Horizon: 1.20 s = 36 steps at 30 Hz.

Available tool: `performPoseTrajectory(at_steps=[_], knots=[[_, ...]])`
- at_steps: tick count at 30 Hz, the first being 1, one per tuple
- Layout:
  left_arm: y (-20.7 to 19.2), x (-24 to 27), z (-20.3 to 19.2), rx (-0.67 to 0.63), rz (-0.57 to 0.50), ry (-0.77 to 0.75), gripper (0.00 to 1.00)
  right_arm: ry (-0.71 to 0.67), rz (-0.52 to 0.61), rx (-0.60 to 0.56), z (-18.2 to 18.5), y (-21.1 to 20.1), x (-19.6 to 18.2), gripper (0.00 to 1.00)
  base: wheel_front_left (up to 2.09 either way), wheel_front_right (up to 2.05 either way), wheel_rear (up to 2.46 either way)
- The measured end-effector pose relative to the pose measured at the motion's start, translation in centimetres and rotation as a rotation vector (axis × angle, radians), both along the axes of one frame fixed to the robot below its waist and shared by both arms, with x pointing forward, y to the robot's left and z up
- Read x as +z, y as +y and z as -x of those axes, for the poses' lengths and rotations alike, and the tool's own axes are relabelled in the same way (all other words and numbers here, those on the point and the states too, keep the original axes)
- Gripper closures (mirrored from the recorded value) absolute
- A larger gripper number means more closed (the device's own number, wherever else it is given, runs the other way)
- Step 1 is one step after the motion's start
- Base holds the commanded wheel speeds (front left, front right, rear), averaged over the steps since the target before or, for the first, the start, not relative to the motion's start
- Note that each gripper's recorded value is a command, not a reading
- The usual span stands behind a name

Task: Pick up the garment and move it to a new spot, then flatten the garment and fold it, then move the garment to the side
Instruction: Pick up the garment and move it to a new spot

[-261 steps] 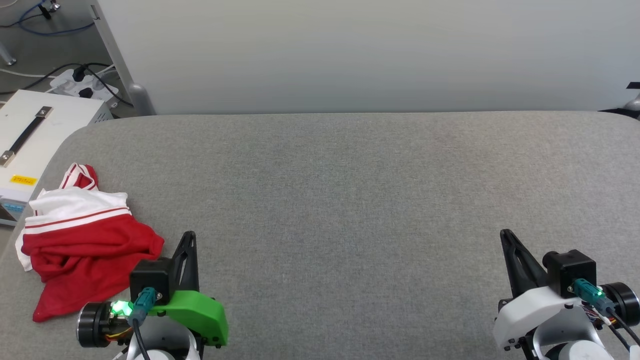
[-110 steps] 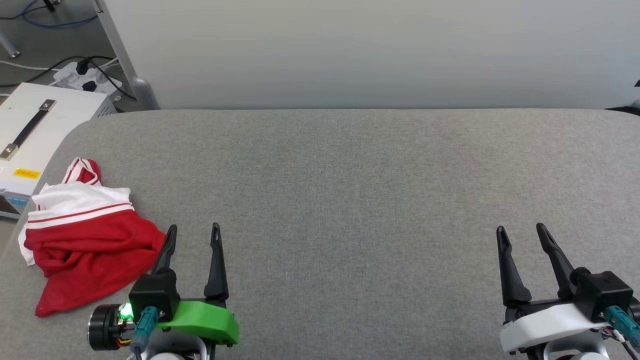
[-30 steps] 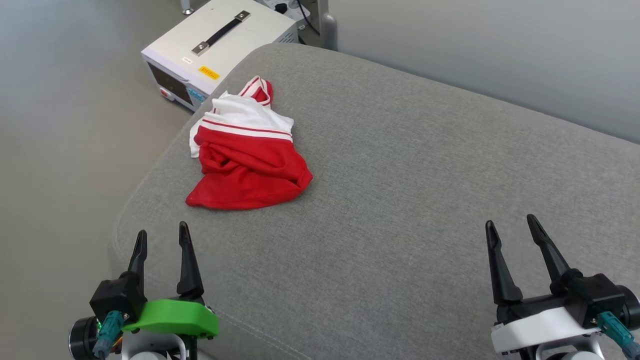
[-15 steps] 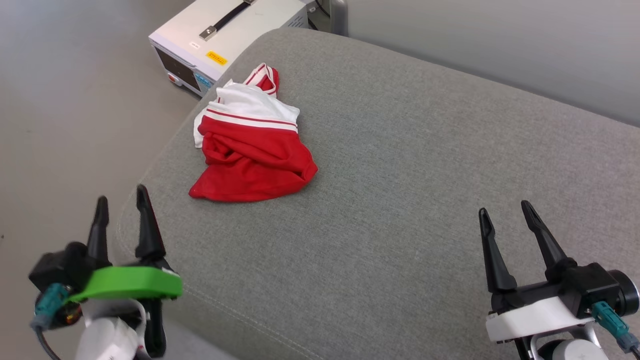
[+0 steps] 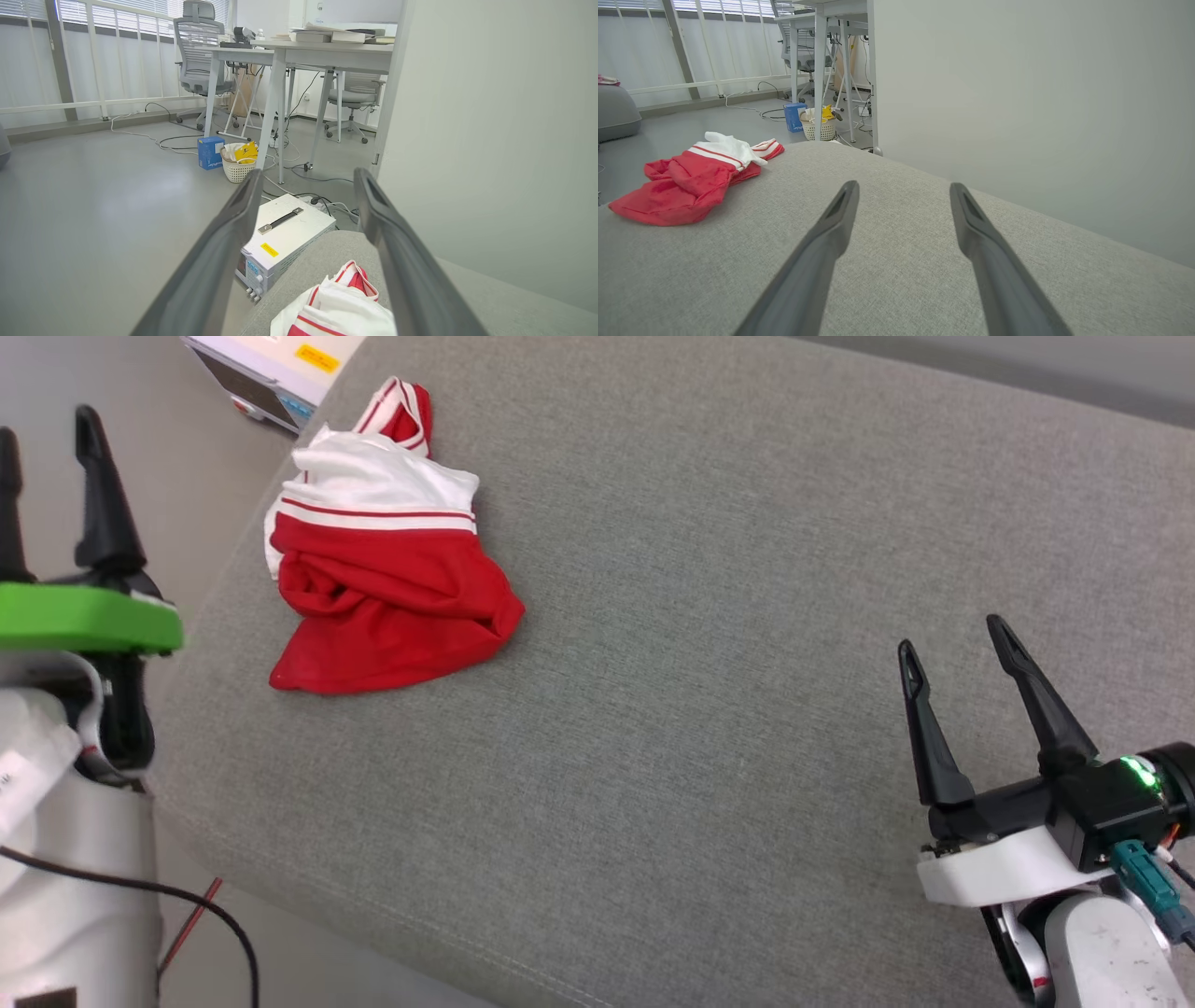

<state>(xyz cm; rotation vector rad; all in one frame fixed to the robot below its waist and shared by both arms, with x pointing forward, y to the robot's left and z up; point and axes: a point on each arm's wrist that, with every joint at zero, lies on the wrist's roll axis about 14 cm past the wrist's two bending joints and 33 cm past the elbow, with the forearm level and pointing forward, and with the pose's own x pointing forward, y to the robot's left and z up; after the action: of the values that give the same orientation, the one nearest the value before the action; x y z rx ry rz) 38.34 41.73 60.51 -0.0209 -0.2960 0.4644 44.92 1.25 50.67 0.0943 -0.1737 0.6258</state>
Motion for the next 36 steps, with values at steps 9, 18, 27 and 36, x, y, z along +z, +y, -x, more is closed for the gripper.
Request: performPoseTrajectory(at_steps=[9,18,27,36], knots=[[-0.1,-5.2,-7.3,-0.131,0.054,0.261,0.0,0.007,0.04,-0.04,-1.7,-2.1,-2.0,0.0,0.0,0.0,0.0],[-3.2,-13.7,-9.8,-0.286,0.32,0.73,0.0,0.019,0.071,-0.106,-2.2,-4.8,-2.9,0.0,0.0,0.0,0.0],[-6.9,-22.0,-6.4,-0.37,0.446,1.245,0.0,0.044,0.089,-0.124,-2.5,-5.8,-4.2,0.0,0.0,0.0,0.0],[-8.0,-25.1,-5.9,-0.365,0.443,1.354,0.0,0.068,0.099,-0.137,-2.6,-6.4,-5.3,0.0,0.0,0.0,0.0]])
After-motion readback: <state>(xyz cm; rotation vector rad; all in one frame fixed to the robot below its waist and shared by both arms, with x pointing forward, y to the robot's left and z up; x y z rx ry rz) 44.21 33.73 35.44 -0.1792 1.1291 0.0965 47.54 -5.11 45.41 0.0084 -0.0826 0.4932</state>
